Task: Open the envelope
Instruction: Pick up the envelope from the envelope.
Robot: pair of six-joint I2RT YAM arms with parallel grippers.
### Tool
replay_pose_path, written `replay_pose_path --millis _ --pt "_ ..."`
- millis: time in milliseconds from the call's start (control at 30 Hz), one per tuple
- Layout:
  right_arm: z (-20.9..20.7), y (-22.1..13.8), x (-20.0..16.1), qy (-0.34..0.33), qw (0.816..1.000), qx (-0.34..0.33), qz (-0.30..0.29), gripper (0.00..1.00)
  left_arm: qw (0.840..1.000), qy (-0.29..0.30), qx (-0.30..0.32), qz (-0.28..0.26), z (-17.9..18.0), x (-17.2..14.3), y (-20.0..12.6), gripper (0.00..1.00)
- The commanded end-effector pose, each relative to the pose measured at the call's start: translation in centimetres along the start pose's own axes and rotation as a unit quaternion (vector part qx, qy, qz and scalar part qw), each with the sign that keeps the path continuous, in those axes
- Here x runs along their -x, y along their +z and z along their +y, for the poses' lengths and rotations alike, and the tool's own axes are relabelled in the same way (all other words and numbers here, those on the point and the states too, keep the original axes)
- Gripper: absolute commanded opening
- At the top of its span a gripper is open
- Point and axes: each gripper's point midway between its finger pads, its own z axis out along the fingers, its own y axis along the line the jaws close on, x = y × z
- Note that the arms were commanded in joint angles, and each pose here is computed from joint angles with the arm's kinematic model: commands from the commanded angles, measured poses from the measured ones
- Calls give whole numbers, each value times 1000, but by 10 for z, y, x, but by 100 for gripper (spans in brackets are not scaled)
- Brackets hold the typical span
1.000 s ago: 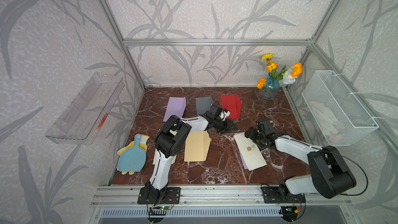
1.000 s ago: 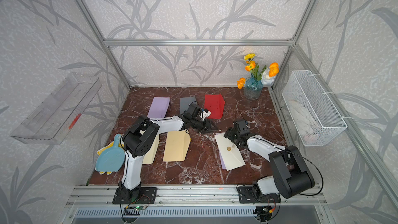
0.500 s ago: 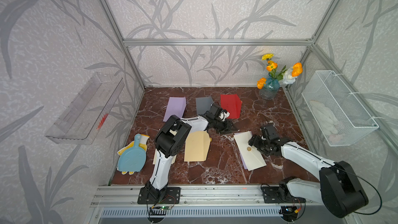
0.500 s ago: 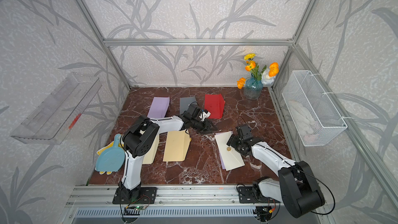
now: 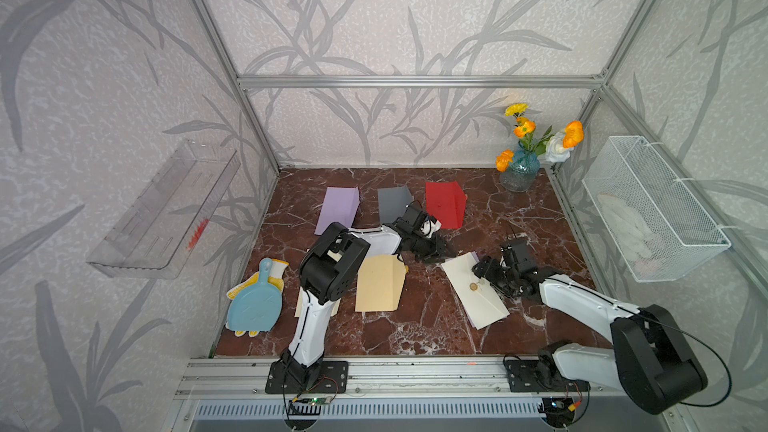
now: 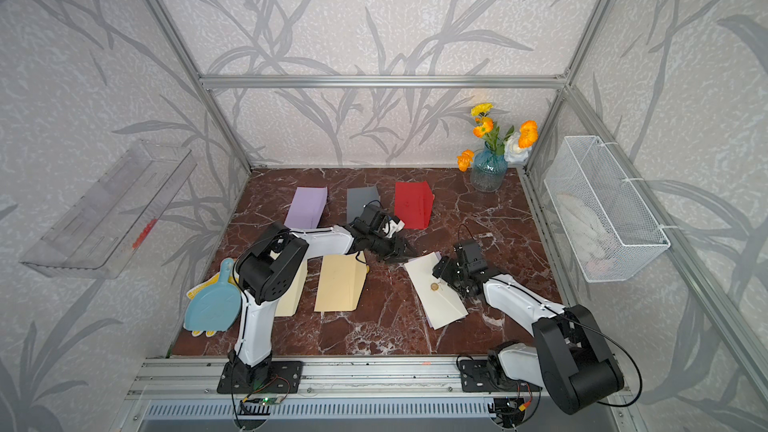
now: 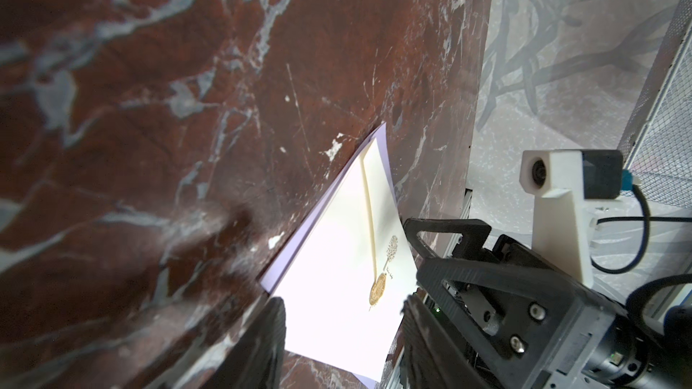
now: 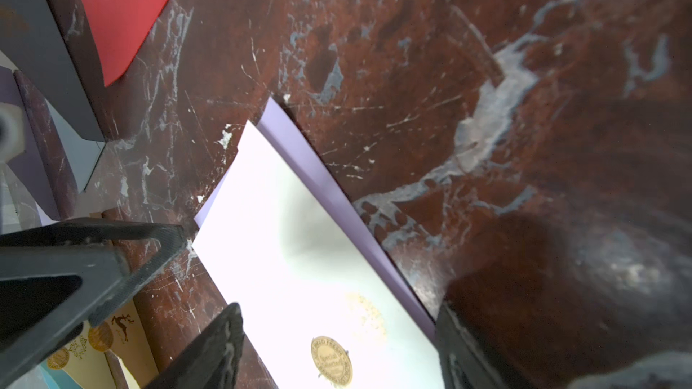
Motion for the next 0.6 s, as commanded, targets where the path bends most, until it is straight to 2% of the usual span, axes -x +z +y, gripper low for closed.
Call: replay_pose_path --millis 0,167,400,567 --pt "-31 10 -27 15 997 -53 50 81 1000 -4 23 6 14 -10 0 50" --pt "-28 4 -18 1 998 -50 24 80 999 8 34 -5 12 -9 -8 50" --pt "-6 -27 11 -51 997 -34 -51 80 998 46 32 -28 -6 3 -19 50" --pt "6 -36 11 -73 996 -13 -50 80 998 48 33 -25 -7 9 -17 50"
